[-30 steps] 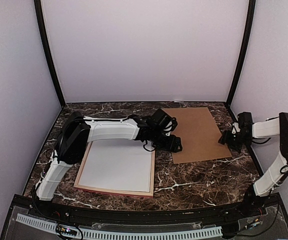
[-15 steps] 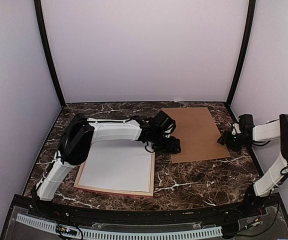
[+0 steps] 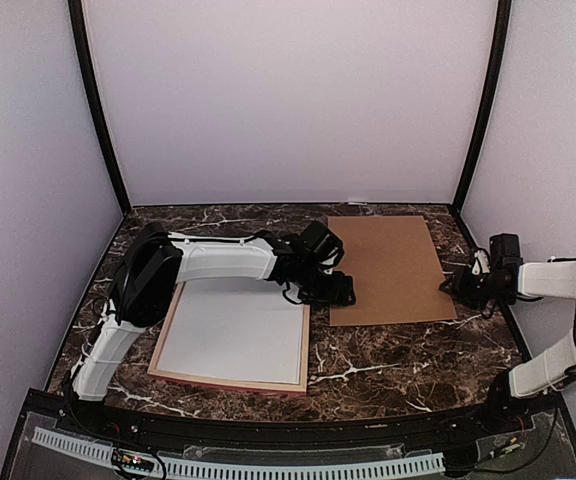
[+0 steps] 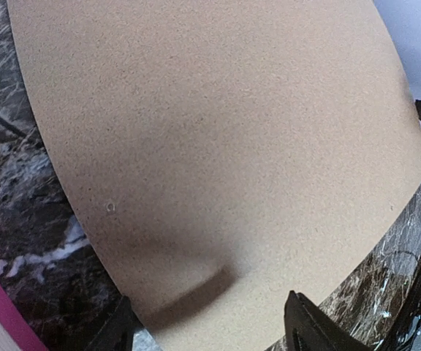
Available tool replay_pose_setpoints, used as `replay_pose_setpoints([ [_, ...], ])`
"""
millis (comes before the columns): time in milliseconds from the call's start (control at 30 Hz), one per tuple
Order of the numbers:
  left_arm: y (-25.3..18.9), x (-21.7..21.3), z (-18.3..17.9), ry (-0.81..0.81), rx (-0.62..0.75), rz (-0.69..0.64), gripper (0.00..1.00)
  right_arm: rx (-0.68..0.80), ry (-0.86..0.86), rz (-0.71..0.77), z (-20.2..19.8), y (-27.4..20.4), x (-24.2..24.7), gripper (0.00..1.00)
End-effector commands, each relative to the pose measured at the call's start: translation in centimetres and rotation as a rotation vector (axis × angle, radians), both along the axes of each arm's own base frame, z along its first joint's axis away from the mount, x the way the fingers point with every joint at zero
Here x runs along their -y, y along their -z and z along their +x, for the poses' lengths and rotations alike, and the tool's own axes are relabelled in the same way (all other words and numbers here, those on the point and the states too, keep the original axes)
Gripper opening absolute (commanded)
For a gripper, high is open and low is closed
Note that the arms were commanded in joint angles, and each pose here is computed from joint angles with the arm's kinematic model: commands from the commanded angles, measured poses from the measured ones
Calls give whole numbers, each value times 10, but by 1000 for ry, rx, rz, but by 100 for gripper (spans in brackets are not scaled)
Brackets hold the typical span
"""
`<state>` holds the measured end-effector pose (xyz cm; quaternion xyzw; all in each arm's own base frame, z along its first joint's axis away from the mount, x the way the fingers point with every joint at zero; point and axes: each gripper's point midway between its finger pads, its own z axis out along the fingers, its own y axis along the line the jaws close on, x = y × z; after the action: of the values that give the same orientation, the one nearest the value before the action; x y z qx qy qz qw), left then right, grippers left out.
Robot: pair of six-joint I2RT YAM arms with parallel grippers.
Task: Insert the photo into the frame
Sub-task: Pick up the backboard from the center of the board, then turn over the backboard at the center of the board.
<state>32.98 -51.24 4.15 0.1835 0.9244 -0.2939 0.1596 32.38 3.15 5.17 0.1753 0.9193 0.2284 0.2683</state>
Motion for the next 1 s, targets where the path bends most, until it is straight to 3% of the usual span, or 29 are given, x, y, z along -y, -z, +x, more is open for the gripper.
replay_pose_setpoints([
  [0,-11,16,-39,78,-81,-81,72,46,-174,282,-22,-40,-58,42],
  [333,-23,18,-60,120,-102,-124,71,163,-249,398,-41,-108,-77,31],
  [700,-49,32,-78,189,-102,-206,70,252,-322,438,-53,-168,-107,28],
  [967,-65,28,-88,207,-78,-219,70,303,-340,385,-57,-213,-122,30],
])
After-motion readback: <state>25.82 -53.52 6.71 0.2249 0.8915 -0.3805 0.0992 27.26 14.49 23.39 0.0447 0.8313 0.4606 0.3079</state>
